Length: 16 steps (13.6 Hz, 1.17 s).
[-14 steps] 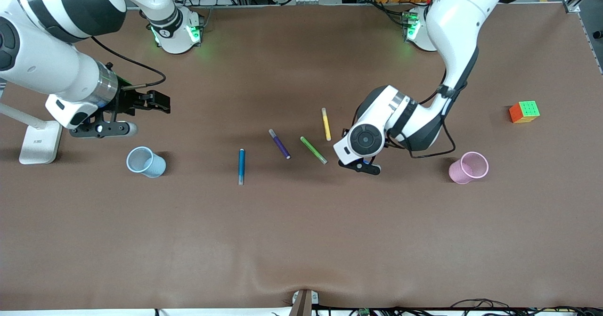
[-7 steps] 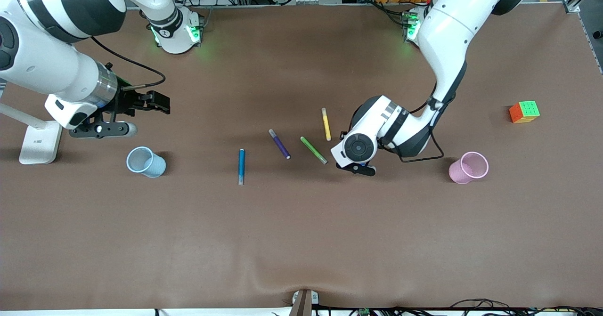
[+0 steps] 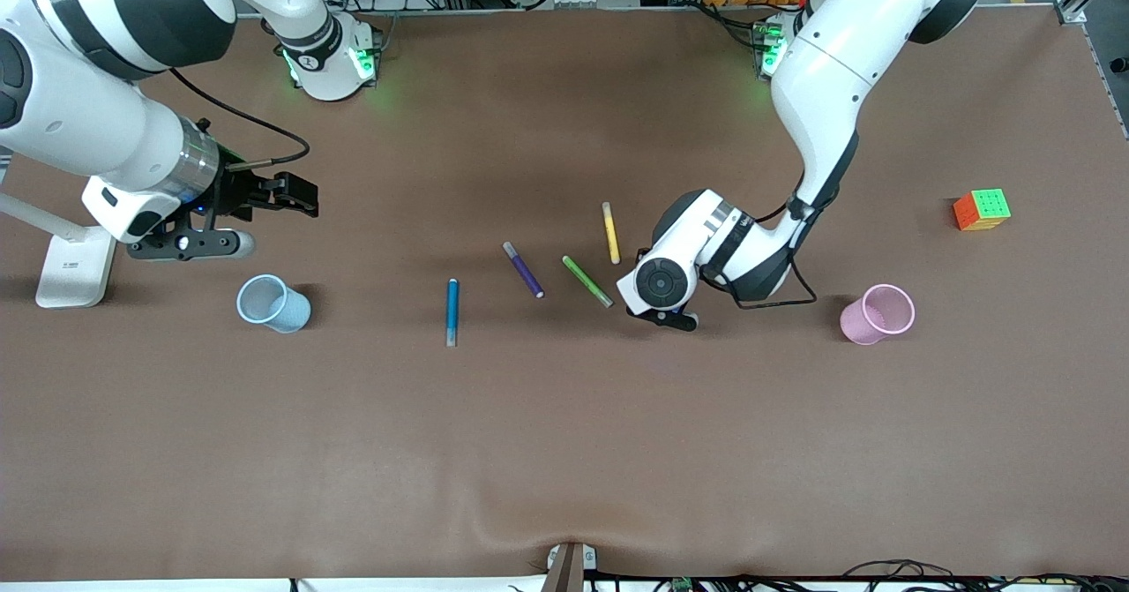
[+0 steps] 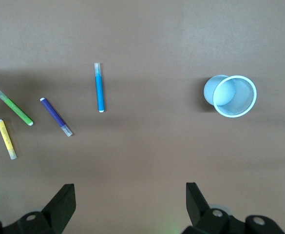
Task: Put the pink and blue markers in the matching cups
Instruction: 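Lower the left gripper over the pink marker and close on it, then lift the pink marker toward the pink cup while the right gripper grasps blue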
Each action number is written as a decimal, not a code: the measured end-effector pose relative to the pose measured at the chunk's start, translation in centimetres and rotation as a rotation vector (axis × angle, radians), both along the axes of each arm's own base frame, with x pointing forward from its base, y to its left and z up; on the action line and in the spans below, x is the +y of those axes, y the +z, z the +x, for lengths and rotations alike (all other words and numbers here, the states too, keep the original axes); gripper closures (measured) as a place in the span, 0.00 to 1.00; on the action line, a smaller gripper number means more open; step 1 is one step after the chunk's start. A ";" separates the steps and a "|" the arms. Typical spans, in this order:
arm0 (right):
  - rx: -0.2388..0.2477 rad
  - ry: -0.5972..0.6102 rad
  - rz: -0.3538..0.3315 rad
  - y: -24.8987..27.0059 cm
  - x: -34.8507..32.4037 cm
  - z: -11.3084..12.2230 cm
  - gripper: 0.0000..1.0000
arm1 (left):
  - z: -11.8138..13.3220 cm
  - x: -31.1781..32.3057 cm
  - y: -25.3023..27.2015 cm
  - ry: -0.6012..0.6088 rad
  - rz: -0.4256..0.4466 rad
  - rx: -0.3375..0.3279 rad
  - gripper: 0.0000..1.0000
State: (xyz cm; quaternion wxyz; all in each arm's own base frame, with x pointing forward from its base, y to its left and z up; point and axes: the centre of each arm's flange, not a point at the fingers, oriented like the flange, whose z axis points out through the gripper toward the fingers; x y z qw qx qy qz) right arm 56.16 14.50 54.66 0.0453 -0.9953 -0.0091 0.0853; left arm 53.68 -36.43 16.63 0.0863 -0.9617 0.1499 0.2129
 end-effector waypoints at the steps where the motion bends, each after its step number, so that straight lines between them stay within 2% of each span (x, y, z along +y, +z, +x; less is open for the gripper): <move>1: -0.001 0.001 0.000 -0.2 0.1 0.1 0.00 | 0.2 -0.1 -0.4 -0.008 -0.007 -0.016 0.38; 2: -0.001 0.002 0.001 -0.5 0.2 0.3 0.00 | 0.2 -0.3 -0.8 -0.013 -0.015 -0.020 0.47; 3: -0.001 0.003 0.000 -0.9 0.4 0.5 0.00 | 0.1 -0.4 -0.8 -0.019 -0.016 -0.019 0.47; 4: -0.001 0.004 0.001 -1.1 0.5 0.6 0.00 | 0.0 -0.5 -0.7 -0.022 -0.018 -0.020 0.52; 6: -0.006 0.006 0.002 -1.5 0.8 0.8 0.00 | 0.0 -0.6 -0.7 -0.026 -0.016 -0.023 0.72; 7: -0.006 0.010 0.003 -1.7 1.0 0.9 0.00 | 0.1 -0.5 -0.7 -0.025 -0.016 -0.023 0.72; 8: -0.006 0.013 0.002 -1.9 1.4 0.9 0.00 | 0.1 -0.5 -0.6 -0.025 -0.014 -0.023 0.78; 10: -0.003 0.017 0.001 -2.7 2.4 1.1 0.00 | 0.2 -0.4 -0.3 -0.031 -0.015 -0.026 0.81; 12: -0.013 0.026 0.005 -3.8 4.1 1.5 0.00 | 0.8 -0.3 0.1 -0.040 -0.030 -0.040 0.82; 14: -0.017 0.023 0.003 -5.5 6.8 1.6 0.00 | 3.1 0.6 3.7 -0.053 -0.057 -0.091 0.82; 16: -0.026 0.026 0.001 -7.8 9.8 1.8 0.00 | 6.4 4.6 10.0 -0.071 -0.082 -0.145 0.82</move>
